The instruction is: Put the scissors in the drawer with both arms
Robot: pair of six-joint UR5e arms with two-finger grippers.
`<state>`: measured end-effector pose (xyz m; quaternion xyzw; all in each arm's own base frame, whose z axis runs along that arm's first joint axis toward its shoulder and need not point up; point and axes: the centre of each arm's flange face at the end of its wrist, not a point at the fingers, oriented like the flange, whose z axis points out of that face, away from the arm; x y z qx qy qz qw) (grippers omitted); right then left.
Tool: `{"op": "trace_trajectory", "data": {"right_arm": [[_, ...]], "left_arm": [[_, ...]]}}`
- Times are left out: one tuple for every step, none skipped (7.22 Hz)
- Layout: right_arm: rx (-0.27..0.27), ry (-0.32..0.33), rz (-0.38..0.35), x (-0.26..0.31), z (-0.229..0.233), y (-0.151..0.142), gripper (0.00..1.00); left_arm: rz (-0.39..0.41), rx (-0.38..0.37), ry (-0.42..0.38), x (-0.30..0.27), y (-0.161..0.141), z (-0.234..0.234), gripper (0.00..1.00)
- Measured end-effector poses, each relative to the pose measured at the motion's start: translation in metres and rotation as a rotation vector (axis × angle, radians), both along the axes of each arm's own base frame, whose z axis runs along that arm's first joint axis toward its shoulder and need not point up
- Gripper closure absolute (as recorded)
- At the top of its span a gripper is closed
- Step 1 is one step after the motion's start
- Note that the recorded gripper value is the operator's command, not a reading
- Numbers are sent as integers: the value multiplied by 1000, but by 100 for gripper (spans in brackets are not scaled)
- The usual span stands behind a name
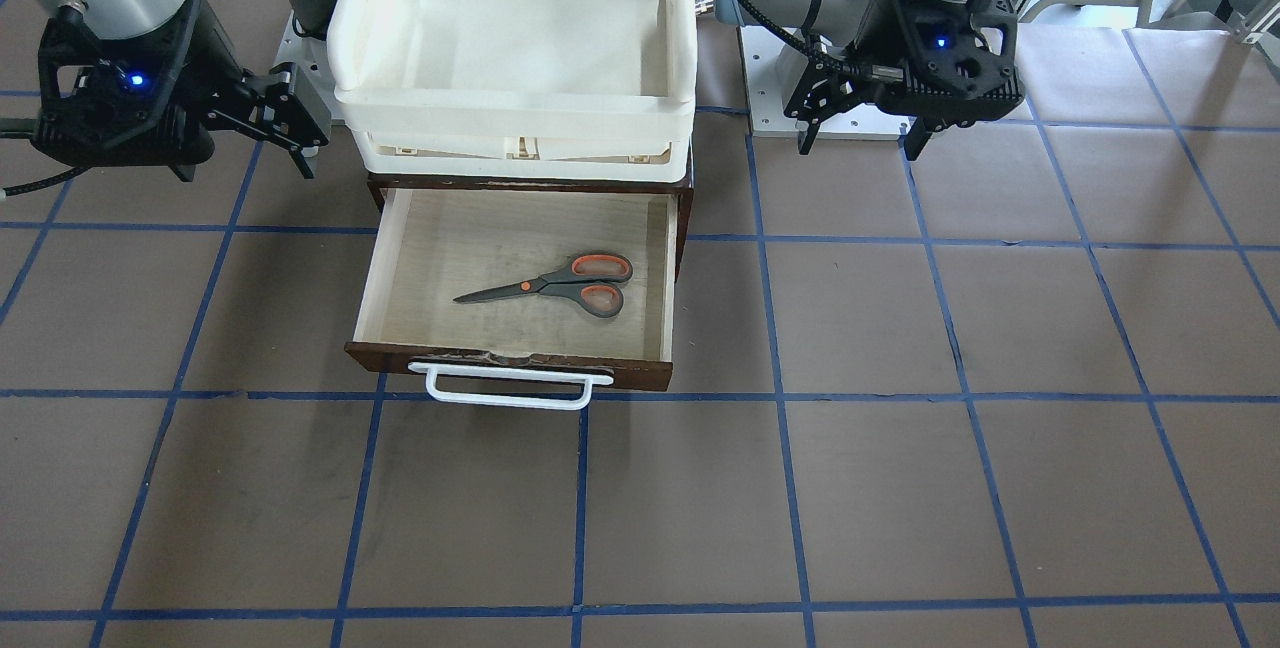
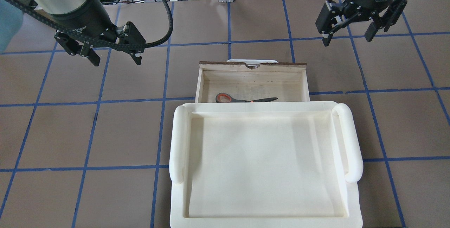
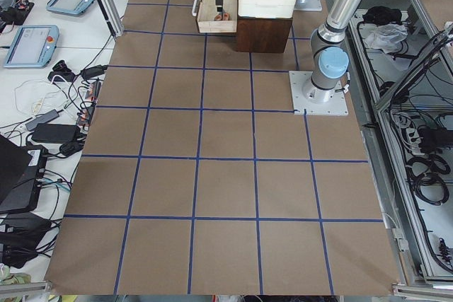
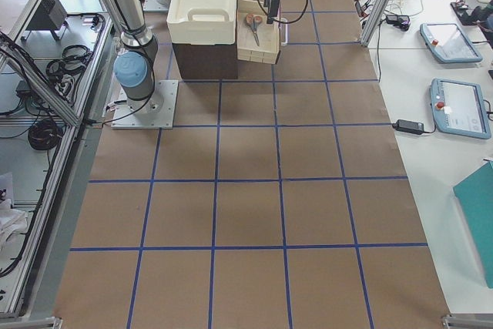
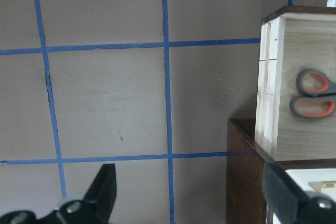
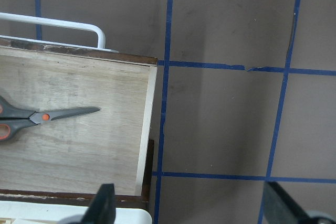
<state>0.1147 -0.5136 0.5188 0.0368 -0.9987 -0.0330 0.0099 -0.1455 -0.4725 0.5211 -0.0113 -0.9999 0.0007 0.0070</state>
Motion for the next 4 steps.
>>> {"op": "trace_trajectory", "data": {"right_arm": [[-2, 0, 0, 0, 0, 0, 0], [-3, 0, 0, 0, 0, 0, 0], [-3, -2, 0, 0, 0, 0, 0], [-3, -4, 0, 0, 0, 0, 0]], "left_arm": [[1, -3, 2, 0, 0, 0, 0], [2, -3, 2, 0, -1, 0, 0], [1, -2, 2, 0, 0, 0, 0], [0, 1, 0, 1, 0, -2, 0]]}}
